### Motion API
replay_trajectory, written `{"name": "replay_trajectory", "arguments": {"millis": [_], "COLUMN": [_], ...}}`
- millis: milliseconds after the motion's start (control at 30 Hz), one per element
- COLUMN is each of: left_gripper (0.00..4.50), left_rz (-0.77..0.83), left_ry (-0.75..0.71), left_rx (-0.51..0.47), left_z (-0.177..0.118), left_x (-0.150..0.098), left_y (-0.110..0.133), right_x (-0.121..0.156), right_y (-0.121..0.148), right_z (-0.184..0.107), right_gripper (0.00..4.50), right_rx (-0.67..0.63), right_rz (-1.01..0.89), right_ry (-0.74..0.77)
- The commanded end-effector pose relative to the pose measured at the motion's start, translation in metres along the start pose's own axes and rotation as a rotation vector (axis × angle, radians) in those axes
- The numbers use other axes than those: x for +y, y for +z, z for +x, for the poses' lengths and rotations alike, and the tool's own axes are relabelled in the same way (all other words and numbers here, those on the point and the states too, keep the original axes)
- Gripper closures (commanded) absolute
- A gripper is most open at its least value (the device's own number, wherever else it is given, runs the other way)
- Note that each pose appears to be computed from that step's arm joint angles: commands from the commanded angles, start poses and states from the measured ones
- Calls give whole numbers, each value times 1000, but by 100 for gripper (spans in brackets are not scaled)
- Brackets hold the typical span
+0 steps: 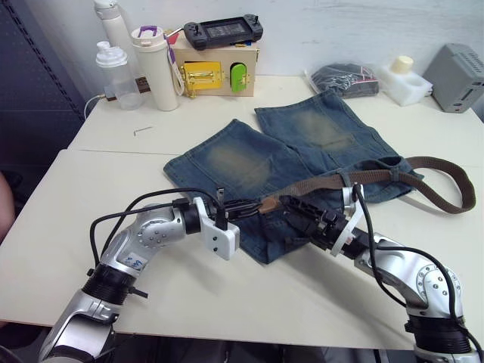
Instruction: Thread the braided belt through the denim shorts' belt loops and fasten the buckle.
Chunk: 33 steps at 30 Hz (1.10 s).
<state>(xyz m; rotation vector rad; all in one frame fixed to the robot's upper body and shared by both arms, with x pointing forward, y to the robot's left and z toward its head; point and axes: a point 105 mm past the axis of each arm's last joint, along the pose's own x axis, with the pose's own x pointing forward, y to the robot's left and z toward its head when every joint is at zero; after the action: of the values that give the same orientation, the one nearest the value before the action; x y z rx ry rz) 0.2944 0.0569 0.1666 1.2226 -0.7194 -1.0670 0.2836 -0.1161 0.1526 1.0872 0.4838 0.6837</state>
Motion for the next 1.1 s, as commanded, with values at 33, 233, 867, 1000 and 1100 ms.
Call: {"name": "replay_trajectory", "arguments": {"millis": [33, 233, 867, 1000, 1100], "left_gripper": [450, 450, 131, 131, 131], "left_rz": [29, 27, -674, -786, -801], "left_ry": [26, 21, 183, 200, 206], "left_rx": [-21, -36, 5, 43, 58], "left_z": [-1, -2, -43, -57, -61], "left_x": [7, 6, 1, -7, -8], "left_y": [6, 8, -3, 0, 2], "right_x": [9, 2, -7, -12, -16], "right_y": [13, 21, 45, 42, 43], "right_z": [0, 3, 9, 20, 25], "right_gripper": [4, 183, 450, 450, 450], "right_rx": [-72, -92, -243, -246, -263], "right_rz": [36, 59, 54, 16, -1], "right_ry": [34, -4, -45, -62, -60]}}
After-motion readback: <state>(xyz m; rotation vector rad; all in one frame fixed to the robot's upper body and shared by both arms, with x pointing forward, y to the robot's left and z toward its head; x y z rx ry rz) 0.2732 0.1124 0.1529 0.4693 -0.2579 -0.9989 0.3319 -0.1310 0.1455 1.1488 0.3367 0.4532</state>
